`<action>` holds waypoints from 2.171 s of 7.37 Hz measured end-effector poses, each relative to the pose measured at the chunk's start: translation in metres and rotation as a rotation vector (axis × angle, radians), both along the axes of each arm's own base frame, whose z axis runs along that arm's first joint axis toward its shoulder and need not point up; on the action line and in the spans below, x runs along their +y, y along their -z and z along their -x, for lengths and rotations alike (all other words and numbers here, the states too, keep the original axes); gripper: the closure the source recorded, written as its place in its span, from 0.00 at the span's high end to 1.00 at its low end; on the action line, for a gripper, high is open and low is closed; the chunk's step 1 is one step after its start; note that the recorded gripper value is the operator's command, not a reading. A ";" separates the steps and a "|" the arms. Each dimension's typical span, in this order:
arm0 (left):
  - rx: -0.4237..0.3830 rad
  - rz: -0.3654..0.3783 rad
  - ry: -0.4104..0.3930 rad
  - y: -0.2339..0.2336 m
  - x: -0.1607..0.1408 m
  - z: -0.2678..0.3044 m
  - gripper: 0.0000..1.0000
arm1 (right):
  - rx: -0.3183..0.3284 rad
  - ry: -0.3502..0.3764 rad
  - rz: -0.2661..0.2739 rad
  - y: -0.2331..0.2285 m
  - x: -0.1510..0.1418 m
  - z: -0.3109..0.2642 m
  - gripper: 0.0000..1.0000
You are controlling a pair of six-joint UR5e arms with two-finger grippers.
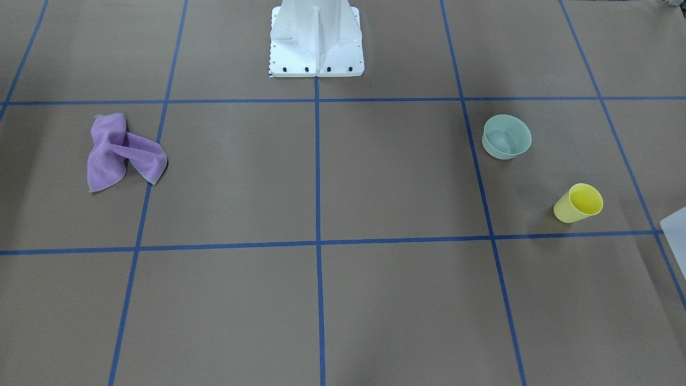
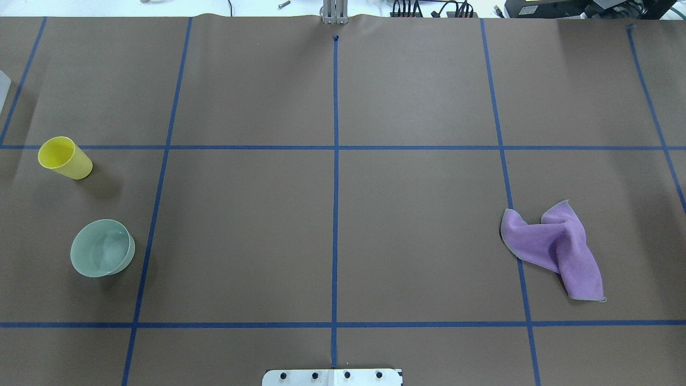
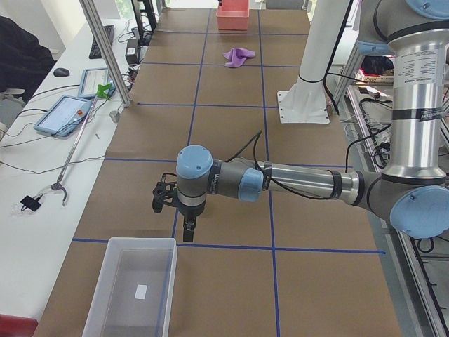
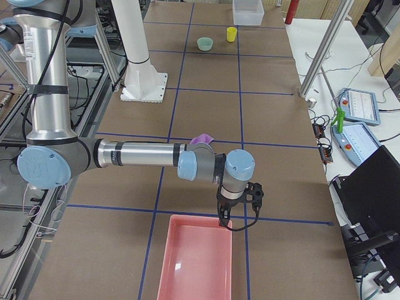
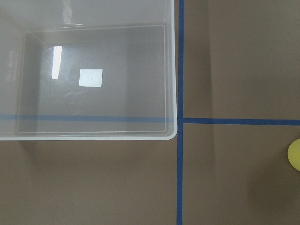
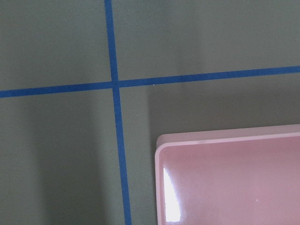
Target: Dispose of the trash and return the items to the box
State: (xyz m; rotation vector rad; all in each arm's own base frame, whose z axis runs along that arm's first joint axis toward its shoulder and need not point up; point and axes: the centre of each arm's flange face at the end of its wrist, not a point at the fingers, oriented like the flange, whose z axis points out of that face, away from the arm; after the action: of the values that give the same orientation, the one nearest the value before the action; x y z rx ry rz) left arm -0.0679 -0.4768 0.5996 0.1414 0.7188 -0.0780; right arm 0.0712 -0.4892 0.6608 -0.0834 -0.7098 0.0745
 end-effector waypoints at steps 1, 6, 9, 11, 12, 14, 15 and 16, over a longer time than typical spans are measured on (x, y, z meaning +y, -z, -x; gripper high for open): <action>0.001 0.001 -0.001 -0.001 0.001 0.000 0.99 | 0.000 -0.001 0.000 0.000 0.000 0.000 1.00; 0.001 0.006 -0.002 -0.004 0.003 -0.001 0.99 | -0.002 -0.004 -0.002 0.003 -0.002 0.000 1.00; 0.006 -0.009 -0.004 0.002 0.002 -0.001 0.99 | -0.026 -0.006 -0.004 0.005 -0.003 0.002 1.00; 0.008 -0.013 -0.004 0.005 0.001 -0.002 0.99 | -0.040 -0.008 -0.007 0.008 -0.003 0.003 1.00; 0.008 -0.013 -0.006 0.005 0.000 -0.004 0.99 | -0.044 -0.008 -0.008 0.009 -0.003 0.003 1.00; 0.017 -0.015 -0.010 0.005 0.001 -0.005 0.99 | -0.047 -0.010 -0.011 0.011 -0.004 0.003 1.00; 0.022 -0.022 -0.014 0.007 0.002 -0.005 0.99 | -0.047 -0.010 -0.011 0.011 -0.004 0.003 1.00; 0.024 -0.026 -0.016 0.008 0.002 -0.005 0.99 | -0.047 -0.010 -0.013 0.012 -0.004 0.003 1.00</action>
State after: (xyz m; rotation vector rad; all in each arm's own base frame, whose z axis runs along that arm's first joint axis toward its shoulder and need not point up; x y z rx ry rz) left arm -0.0624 -0.4746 0.5912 0.1596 0.7453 -0.0558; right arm 0.0683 -0.4934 0.6489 -0.0693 -0.7574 0.0780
